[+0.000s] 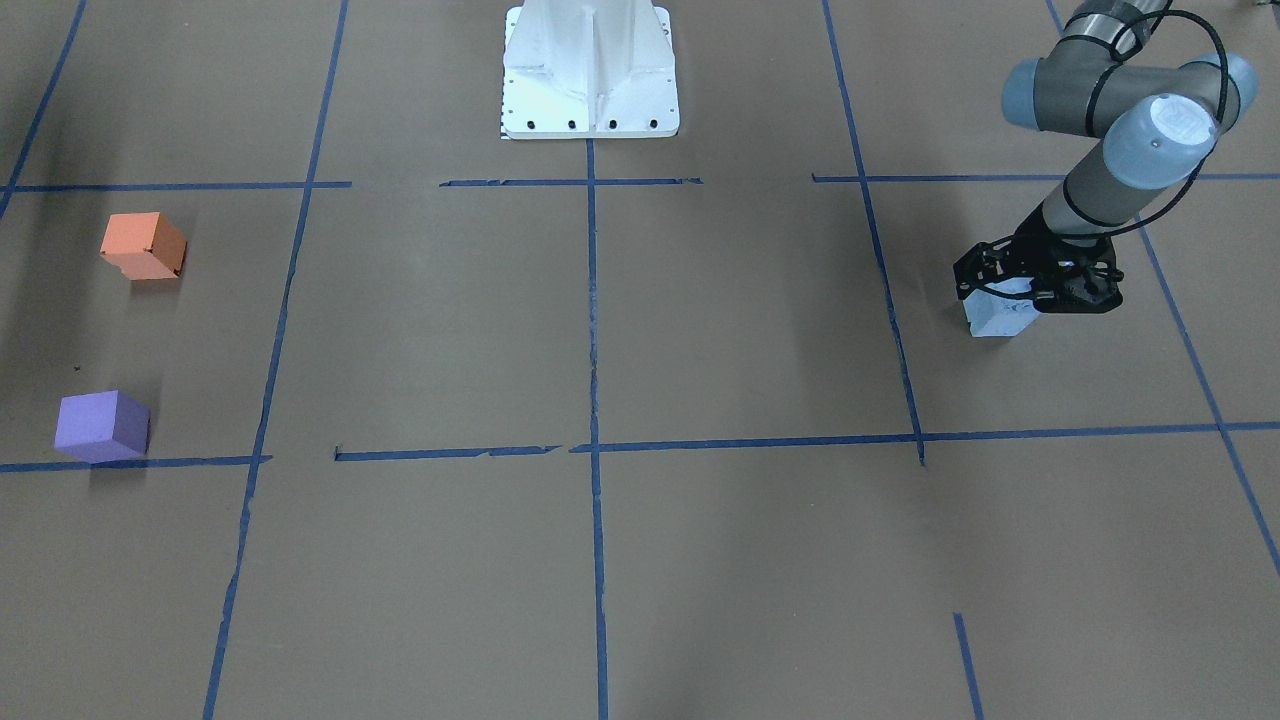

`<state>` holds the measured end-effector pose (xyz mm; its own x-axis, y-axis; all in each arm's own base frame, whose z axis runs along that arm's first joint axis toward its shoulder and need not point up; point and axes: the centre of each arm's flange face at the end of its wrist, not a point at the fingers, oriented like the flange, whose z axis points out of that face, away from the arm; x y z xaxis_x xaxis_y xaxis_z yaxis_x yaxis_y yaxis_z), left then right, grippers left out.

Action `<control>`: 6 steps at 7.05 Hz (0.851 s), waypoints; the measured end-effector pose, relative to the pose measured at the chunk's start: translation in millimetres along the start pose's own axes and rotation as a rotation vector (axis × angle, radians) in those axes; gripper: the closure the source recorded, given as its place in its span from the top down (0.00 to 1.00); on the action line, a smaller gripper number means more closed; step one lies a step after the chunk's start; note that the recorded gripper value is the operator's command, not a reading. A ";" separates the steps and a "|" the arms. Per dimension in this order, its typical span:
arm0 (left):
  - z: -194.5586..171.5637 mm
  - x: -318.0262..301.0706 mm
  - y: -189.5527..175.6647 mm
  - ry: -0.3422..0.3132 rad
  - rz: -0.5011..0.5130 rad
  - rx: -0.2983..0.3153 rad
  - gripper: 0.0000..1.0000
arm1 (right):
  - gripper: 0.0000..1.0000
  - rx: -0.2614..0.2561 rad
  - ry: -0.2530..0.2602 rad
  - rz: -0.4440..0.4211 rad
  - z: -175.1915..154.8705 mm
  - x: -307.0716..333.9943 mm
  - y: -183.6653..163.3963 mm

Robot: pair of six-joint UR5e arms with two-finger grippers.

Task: Place blue block between orange and purple blocks
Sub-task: 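Lower the left gripper onto the light blue cube and grasp it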

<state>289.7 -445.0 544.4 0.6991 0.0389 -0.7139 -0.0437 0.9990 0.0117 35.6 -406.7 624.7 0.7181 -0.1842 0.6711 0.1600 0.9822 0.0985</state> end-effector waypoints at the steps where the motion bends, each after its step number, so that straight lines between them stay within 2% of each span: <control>1: 8.0 1.5 -8.5 -0.007 -0.003 -0.003 0.36 | 1.00 -0.001 -0.001 0.001 0.3 0.1 0.5; 2: 13.7 2.0 -14.0 -0.012 -0.006 -0.006 0.07 | 1.00 -0.001 -0.002 0.002 0.5 0.2 0.8; 3: 13.4 6.7 -17.8 -0.008 -0.008 -0.004 0.03 | 1.00 -0.001 -0.002 0.002 0.5 0.2 0.9; 4: 5.8 19.5 -22.0 0.010 -0.002 0.008 0.02 | 1.00 0.000 -0.002 0.001 0.1 -0.2 0.8; 6: -31.8 95.7 -50.1 0.070 0.026 0.054 0.03 | 1.00 0.003 -0.002 -0.001 -0.8 -1.1 0.4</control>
<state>336.1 -492.1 453.3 0.6462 0.0646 -0.7604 -0.0211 0.9975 0.0668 35.5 -406.1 623.4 0.7163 -0.1853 0.6727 0.1590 0.9821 0.1012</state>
